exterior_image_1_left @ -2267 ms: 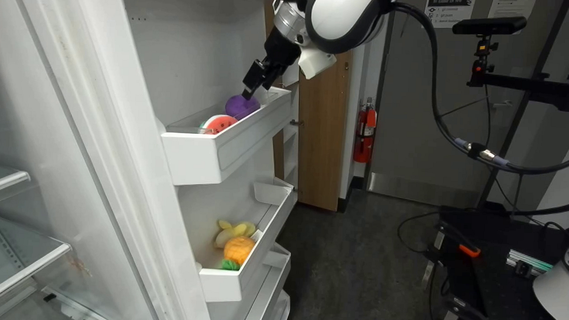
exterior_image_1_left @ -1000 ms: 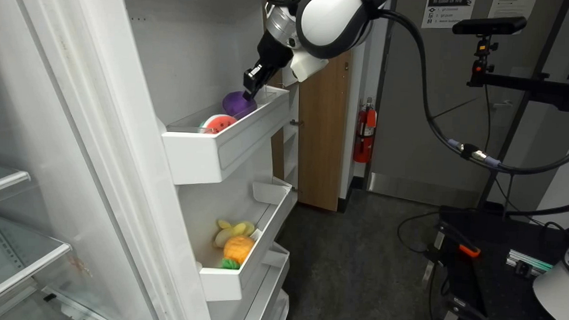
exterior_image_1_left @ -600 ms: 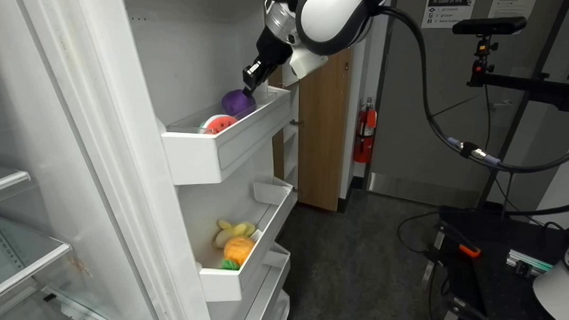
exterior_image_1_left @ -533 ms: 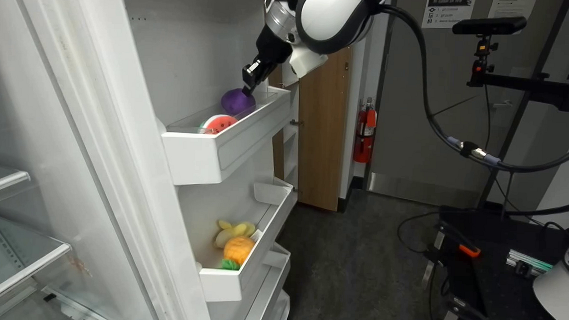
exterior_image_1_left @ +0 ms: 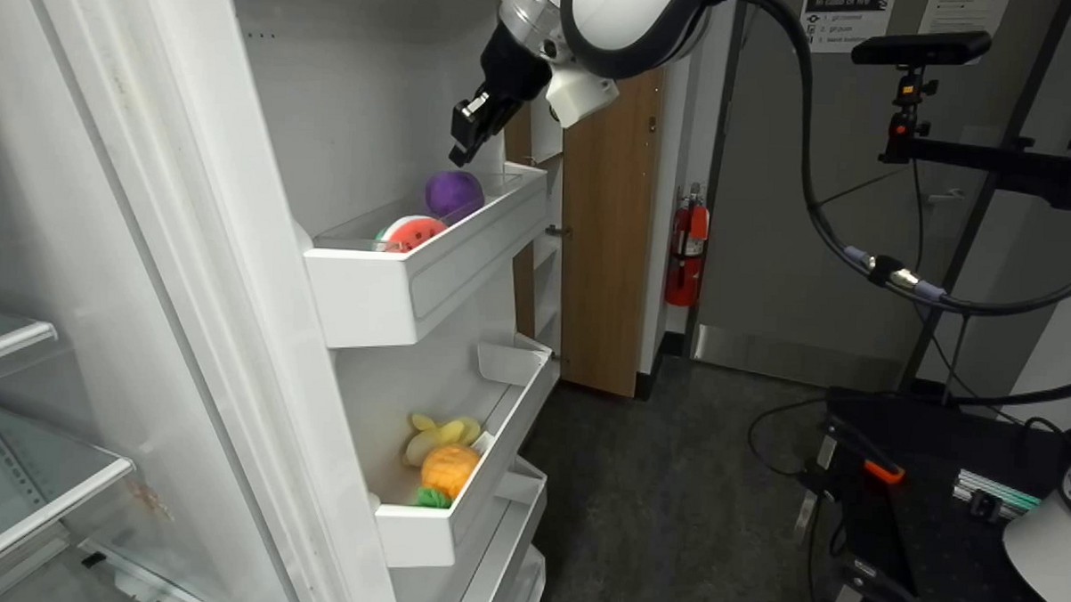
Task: Pick the purple ball and put in the side compartment of the fridge door
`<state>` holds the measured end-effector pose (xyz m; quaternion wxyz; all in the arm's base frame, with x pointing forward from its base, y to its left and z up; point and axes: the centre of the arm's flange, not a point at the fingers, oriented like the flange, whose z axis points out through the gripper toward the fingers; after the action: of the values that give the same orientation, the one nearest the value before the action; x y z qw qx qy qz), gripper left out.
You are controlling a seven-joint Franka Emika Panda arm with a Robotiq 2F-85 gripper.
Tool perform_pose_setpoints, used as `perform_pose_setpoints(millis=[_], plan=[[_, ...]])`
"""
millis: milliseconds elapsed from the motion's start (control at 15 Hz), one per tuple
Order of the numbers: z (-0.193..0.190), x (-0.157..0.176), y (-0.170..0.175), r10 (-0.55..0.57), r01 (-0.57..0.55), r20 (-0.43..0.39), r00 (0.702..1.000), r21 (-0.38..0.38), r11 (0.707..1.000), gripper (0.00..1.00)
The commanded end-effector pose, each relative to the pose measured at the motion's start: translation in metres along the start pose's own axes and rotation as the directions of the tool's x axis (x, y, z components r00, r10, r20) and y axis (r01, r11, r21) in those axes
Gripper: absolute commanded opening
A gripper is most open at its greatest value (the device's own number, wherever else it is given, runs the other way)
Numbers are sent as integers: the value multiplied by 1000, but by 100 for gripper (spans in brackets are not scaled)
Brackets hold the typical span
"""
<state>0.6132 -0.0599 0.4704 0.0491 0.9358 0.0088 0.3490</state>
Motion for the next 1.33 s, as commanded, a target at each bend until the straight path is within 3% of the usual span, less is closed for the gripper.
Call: perform_pose_setpoints(millis=[0,400,533,867,933,1067,1267], plan=[[0,-1,3,-8,8,21,1000,-13,1000,50],[21,-6,-1,-11,10,47,999,19,1000,95],[28,-7,-4,-3,0,65,998,35,999,100],[38,-7,-10,20,-26,86,996,71,997,100],[39,-6,-9,18,-24,87,996,65,998,75],[39,-6,-8,9,-13,85,996,44,999,66],[38,-5,-2,1,-3,82,997,26,1000,40]])
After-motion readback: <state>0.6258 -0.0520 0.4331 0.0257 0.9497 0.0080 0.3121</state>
